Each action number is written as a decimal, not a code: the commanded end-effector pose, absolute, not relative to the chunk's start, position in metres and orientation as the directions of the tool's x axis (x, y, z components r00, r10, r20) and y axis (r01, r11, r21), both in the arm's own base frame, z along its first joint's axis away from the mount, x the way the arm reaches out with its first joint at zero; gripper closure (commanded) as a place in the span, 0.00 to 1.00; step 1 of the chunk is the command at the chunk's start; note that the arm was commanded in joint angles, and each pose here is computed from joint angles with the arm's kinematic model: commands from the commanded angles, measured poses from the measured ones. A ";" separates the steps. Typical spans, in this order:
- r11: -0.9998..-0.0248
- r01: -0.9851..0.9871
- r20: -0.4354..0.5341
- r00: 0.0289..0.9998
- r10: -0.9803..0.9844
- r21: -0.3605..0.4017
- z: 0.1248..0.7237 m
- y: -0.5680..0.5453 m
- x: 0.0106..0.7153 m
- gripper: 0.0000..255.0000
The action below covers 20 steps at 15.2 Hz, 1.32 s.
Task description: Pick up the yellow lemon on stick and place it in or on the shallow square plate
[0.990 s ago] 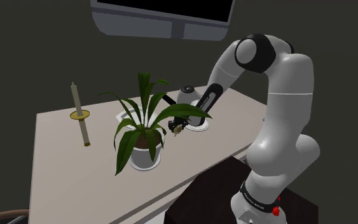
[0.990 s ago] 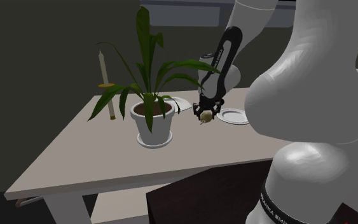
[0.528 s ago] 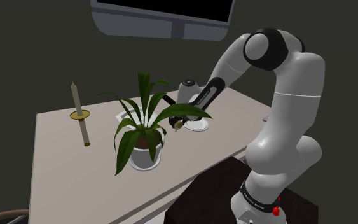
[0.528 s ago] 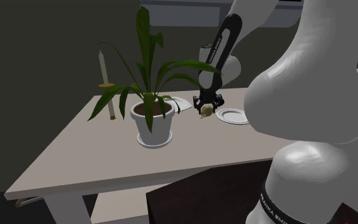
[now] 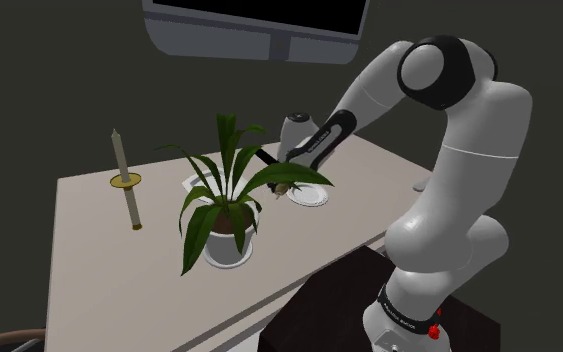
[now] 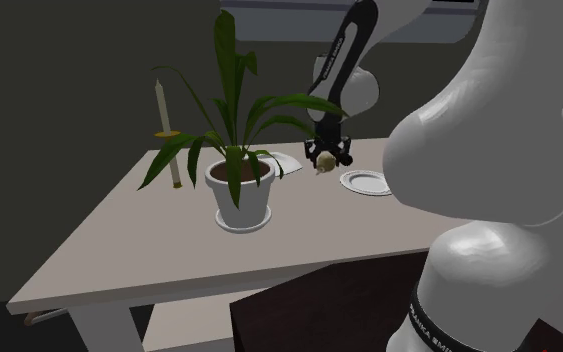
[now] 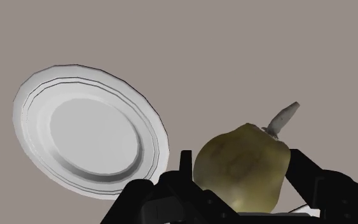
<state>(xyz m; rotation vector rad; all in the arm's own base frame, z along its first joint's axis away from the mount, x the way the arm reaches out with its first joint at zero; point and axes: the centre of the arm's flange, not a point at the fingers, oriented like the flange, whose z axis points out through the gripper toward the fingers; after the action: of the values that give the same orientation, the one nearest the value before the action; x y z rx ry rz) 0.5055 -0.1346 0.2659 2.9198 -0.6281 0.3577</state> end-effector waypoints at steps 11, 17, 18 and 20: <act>-0.904 -0.419 0.257 0.885 -0.388 0.080 0.281 -0.098 0.632 1.00; -0.904 -0.419 0.257 0.885 -0.388 0.080 0.283 -0.075 0.708 1.00; -0.904 -0.419 0.257 0.885 -0.388 0.080 0.284 -0.072 0.721 1.00; -0.904 -0.419 0.257 0.885 -0.388 0.080 0.285 -0.064 0.746 1.00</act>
<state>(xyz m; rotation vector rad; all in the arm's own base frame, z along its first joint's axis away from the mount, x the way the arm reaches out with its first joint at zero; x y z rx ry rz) 0.7340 -0.0668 0.2856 2.9210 -0.6272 0.3576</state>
